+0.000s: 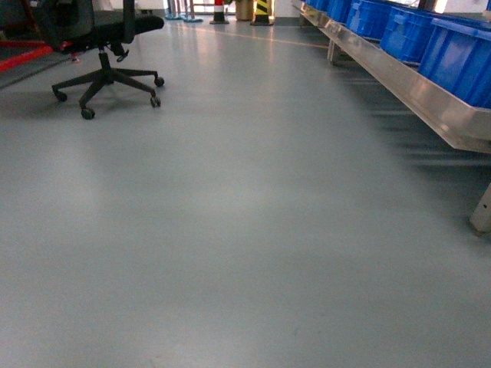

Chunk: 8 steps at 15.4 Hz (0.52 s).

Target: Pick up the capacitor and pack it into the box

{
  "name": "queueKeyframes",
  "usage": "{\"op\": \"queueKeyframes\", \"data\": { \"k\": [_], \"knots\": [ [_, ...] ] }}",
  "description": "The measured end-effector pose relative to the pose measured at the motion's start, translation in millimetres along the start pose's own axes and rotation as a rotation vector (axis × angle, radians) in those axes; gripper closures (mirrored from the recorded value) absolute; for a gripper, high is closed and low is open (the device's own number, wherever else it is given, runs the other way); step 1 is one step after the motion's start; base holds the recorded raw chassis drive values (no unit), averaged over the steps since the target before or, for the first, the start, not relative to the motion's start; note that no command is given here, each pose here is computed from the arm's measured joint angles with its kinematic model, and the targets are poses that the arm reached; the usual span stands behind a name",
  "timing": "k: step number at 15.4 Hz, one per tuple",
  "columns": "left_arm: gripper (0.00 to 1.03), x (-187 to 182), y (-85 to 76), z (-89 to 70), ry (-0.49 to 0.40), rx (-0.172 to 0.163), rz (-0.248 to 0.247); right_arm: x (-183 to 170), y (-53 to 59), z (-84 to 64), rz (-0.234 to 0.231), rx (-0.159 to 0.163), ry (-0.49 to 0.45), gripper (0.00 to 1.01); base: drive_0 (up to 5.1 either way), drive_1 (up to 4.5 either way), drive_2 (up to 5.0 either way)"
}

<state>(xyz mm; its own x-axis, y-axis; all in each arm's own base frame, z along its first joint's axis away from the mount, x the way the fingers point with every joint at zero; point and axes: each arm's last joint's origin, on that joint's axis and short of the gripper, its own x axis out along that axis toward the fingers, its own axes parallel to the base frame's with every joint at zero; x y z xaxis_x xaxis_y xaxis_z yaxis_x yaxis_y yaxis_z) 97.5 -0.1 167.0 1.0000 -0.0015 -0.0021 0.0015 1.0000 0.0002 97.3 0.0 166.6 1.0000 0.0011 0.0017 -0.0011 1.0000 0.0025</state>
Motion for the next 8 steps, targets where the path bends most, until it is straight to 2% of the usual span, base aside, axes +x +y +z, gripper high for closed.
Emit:
{"op": "queueKeyframes", "data": {
  "k": [8],
  "knots": [
    [0.60, 0.0, 0.1, -0.1, 0.001, 0.000, 0.002, 0.0, 0.0, 0.1, -0.001, 0.000, -0.002, 0.03, -5.0, 2.46, 2.5]
  ]
}}
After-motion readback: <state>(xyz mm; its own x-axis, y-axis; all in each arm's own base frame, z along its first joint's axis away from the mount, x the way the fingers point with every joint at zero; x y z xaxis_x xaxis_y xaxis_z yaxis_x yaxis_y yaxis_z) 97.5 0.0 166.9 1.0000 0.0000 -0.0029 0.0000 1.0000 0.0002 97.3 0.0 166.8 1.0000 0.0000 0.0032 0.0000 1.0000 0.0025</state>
